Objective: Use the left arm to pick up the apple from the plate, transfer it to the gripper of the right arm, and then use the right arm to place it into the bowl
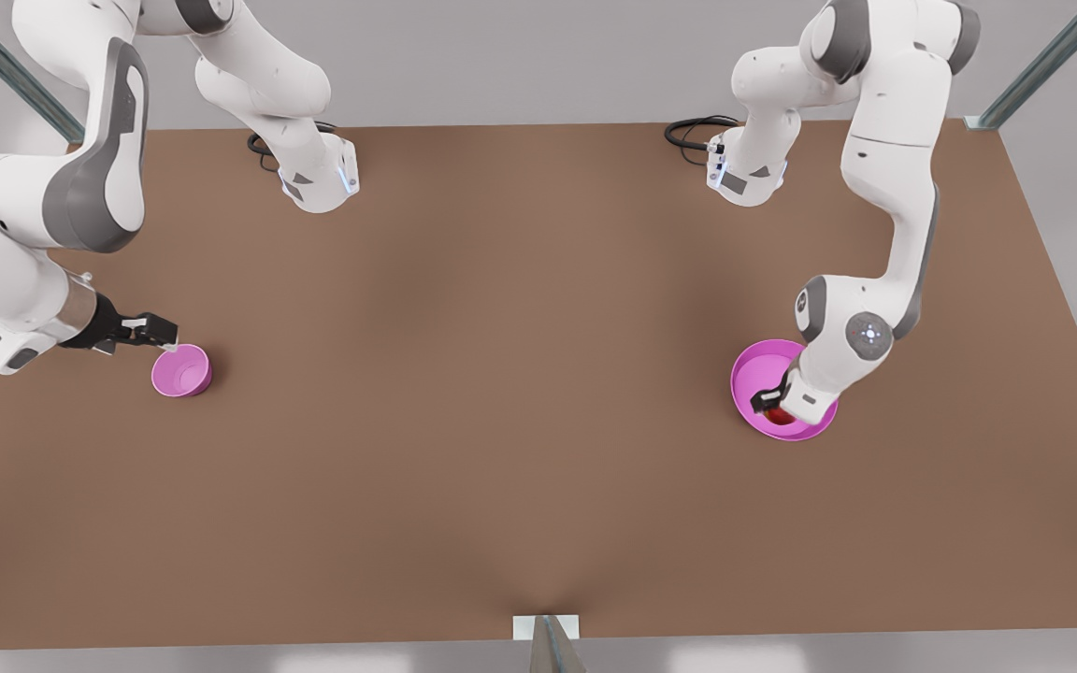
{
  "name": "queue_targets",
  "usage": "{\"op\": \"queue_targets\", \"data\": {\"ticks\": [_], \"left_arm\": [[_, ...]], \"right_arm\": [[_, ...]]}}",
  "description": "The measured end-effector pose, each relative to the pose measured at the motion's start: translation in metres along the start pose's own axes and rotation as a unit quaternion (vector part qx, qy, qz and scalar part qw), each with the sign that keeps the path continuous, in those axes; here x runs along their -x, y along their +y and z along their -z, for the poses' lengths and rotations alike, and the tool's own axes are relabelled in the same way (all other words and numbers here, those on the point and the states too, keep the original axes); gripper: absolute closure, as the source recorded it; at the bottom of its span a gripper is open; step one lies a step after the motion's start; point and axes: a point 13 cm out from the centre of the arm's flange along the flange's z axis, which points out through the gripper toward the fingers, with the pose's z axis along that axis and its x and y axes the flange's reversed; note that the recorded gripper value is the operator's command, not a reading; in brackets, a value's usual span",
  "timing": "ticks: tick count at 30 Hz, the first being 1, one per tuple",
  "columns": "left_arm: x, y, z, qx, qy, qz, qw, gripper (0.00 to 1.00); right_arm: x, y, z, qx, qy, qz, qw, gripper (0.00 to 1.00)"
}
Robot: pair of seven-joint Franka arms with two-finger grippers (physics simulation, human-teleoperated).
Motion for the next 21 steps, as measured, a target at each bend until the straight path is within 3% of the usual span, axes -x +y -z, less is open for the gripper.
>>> {"op": "queue_targets", "data": {"ticks": [3, 6, 11, 14, 17, 21], "left_arm": [[0.004, -0.093, 0.034, -0.059, -0.020, -0.028, 0.998, 0.27], [-0.013, -0.153, 0.056, -0.145, 0.013, 0.012, 0.989, 0.27], [-0.030, -0.283, 0.124, -0.292, 0.046, -0.034, 0.955, 0.33], [-0.015, -0.340, 0.144, -0.374, 0.044, -0.082, 0.923, 0.33], [0.000, -0.401, 0.160, -0.446, 0.015, -0.148, 0.882, 0.33], [-0.024, -0.480, 0.158, -0.483, -0.053, -0.247, 0.839, 0.39]], "right_arm": [[0.001, 0.012, 0.002, 0.013, -0.003, 0.004, 1.000, 0.00], [0.000, 0.029, 0.003, 0.049, -0.003, 0.005, 0.999, 0.00], [0.009, 0.147, -0.004, 0.204, 0.014, 0.043, 0.978, 0.00], [0.024, 0.203, -0.031, 0.330, 0.054, 0.030, 0.942, 0.00], [0.047, 0.243, -0.071, 0.461, 0.104, -0.003, 0.881, 0.00], [0.068, 0.272, -0.075, 0.565, 0.111, -0.024, 0.817, 0.00]]}}
